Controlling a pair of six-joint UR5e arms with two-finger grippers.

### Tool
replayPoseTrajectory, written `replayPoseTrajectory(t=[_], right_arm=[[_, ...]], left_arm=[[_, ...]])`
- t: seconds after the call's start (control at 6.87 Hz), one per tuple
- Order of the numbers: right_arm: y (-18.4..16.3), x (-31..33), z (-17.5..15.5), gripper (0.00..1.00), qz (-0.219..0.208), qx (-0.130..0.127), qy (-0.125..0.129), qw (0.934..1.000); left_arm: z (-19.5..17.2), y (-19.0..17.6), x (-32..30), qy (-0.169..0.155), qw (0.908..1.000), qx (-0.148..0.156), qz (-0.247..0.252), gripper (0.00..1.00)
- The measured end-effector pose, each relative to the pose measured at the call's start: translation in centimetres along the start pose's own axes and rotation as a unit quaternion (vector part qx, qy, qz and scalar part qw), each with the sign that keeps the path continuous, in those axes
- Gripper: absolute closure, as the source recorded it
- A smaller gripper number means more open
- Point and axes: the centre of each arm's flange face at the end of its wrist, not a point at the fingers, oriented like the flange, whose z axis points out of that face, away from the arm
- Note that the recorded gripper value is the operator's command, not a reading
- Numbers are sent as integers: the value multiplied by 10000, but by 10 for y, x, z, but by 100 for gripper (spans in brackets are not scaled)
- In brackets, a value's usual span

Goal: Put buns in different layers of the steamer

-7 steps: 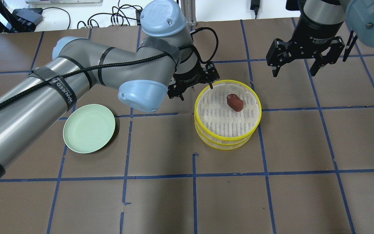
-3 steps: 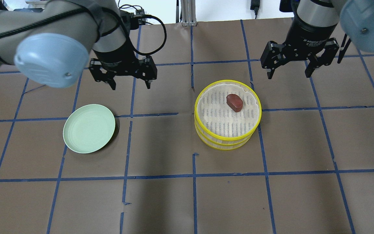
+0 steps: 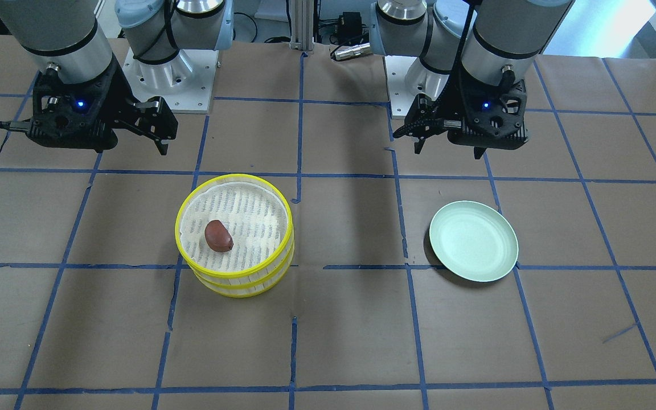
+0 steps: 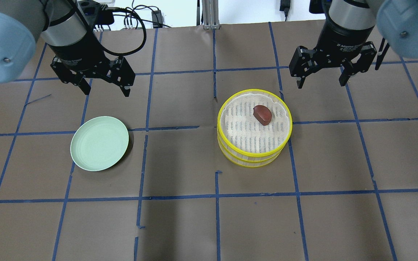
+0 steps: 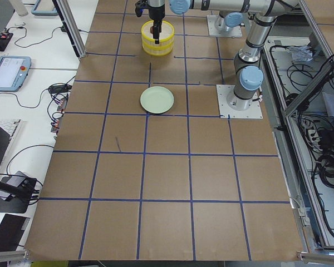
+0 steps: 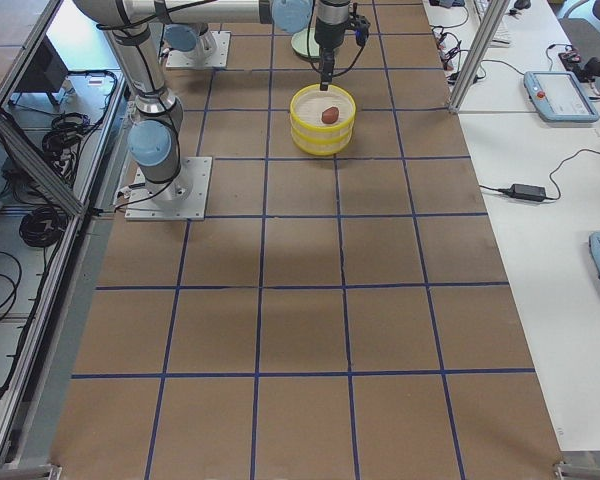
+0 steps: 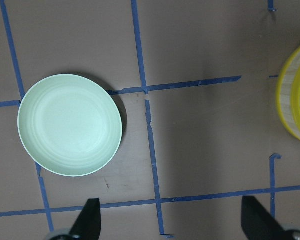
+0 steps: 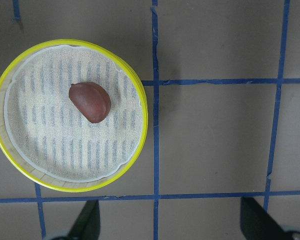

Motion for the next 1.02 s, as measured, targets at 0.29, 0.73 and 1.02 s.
replayPoseTrajectory(t=[0.29,0.73,1.02], right_arm=[[2,0,-5,0,4,-25,-2,10000],[4,-1,-9,0,20,-68,-16,10000],[4,-2,-8,0,22,-75,-18,10000]], left_arm=[[0,0,-3,46,10000,6,-10,0],[3,0,1,122,9999,-1,-32,0],[4,-1,2,149,9999,-6,-37,0]])
